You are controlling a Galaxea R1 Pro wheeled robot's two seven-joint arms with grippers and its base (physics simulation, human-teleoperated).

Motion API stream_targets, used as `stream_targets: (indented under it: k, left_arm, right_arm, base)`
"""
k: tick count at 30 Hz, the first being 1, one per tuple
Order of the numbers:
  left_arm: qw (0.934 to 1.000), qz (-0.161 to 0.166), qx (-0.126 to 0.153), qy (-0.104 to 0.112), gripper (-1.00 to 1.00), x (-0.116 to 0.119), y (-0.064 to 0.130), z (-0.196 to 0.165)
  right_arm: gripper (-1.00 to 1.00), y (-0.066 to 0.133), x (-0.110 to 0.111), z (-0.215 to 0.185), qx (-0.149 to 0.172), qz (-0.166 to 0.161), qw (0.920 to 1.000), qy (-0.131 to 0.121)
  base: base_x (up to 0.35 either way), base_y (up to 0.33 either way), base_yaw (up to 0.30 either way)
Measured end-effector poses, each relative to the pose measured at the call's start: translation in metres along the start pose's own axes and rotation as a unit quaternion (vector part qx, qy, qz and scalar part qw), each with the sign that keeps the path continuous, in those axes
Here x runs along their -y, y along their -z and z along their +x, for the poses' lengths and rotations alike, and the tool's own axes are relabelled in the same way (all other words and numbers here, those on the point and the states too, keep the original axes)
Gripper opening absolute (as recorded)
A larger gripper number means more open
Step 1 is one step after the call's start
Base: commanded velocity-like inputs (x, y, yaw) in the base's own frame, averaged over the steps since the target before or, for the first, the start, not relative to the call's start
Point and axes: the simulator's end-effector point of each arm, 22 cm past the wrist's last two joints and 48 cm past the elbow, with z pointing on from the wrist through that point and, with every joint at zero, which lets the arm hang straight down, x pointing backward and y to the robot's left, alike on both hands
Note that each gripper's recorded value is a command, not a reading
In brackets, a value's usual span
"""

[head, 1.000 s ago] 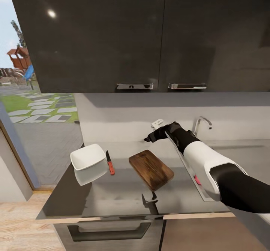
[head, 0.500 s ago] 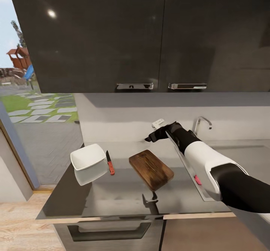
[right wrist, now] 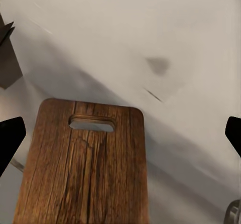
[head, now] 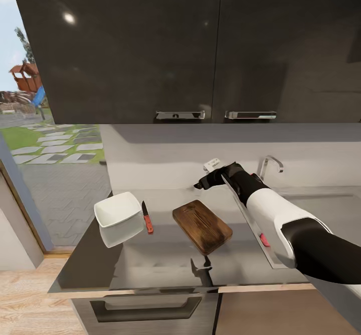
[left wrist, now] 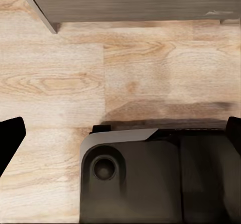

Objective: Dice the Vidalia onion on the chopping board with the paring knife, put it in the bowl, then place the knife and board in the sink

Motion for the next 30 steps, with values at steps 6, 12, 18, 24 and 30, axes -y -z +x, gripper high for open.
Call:
stream_targets:
  k: [6, 12, 18, 24, 30]
  left_arm:
    - [1.0, 0.0, 0.001, 0.003, 1.0, 0.002, 0.0, -0.001]
    - [0.9996, -0.001, 0.026, 0.005, 1.0, 0.002, -0.005, -0.028]
    - [0.9999, -0.001, 0.011, 0.006, 1.0, 0.002, -0.007, -0.029]
    - [0.9999, -0.001, -0.015, 0.007, 1.0, 0.002, -0.007, -0.02]
    - [0.9977, 0.0, -0.067, 0.008, 1.0, 0.003, -0.009, -0.016]
  right_arm:
    - [1.0, 0.0, 0.002, 0.001, -0.001, 0.001, 1.0, 0.0]
    - [1.0, 0.0, 0.003, 0.002, -0.002, 0.002, 1.0, -0.001]
    - [1.0, 0.0, 0.003, 0.002, -0.002, 0.003, 1.0, 0.0]
    - [1.0, 0.0, 0.0, 0.001, -0.001, 0.001, 1.0, 0.0]
    - [1.0, 0.0, 0.001, 0.001, -0.001, 0.002, 1.0, 0.0]
  base:
    - [0.0, 0.0, 0.0]
    - [0.0, 0.0, 0.0]
    - [0.0, 0.0, 0.0]
    - [0.0, 0.0, 0.0]
    - [0.0, 0.0, 0.0]
